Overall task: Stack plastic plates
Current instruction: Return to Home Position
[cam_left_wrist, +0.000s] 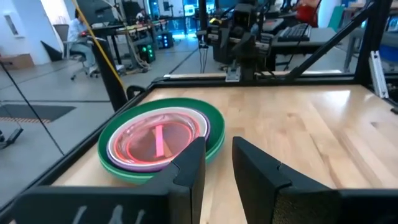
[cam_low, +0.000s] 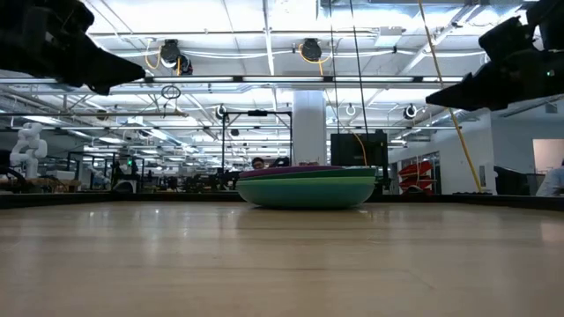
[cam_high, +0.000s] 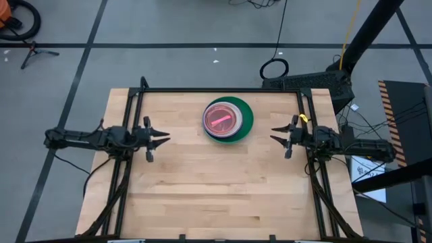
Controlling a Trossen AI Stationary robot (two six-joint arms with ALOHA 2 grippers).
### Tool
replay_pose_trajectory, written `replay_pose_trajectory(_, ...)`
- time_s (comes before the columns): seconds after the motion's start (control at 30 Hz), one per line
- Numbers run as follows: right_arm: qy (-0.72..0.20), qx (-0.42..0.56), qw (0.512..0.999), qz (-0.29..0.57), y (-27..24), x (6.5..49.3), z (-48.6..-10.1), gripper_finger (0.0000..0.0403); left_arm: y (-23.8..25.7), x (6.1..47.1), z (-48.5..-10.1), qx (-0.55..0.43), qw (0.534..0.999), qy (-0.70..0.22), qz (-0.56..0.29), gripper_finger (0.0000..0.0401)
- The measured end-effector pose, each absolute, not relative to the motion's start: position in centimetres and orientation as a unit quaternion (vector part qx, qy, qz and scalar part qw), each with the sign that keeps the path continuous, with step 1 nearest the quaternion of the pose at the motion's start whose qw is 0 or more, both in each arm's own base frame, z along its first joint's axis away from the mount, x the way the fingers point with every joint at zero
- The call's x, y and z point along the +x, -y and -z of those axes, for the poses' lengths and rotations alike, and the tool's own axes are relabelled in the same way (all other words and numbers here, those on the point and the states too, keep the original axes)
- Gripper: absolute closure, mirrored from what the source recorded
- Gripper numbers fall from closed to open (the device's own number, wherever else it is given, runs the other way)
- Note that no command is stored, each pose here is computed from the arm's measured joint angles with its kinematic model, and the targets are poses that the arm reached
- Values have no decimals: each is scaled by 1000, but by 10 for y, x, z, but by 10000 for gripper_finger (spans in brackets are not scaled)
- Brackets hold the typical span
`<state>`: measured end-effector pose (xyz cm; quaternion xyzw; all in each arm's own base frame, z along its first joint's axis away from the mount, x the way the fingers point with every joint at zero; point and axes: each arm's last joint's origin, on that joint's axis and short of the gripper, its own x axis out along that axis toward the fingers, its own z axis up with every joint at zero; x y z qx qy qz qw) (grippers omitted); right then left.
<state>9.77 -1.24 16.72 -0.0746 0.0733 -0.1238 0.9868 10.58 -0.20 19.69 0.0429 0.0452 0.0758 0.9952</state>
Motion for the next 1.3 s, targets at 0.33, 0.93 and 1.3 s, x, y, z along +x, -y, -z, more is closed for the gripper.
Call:
replay_pose_trajectory(0.33, -78, -63, 987, 124, 12, 92, -163, 273, 1, 91, -188, 27, 997, -28, -70, 313)
replay_pose_trajectory(0.93, -90, -64, 989, 95, 10, 92, -159, 273, 2, 91, -184, 14, 998, -5, -59, 313)
replay_pose_trajectory(1.3, -85, -38, 992, 83, 10, 93, -160, 273, 1, 91, -182, 0, 997, -14, -71, 313)
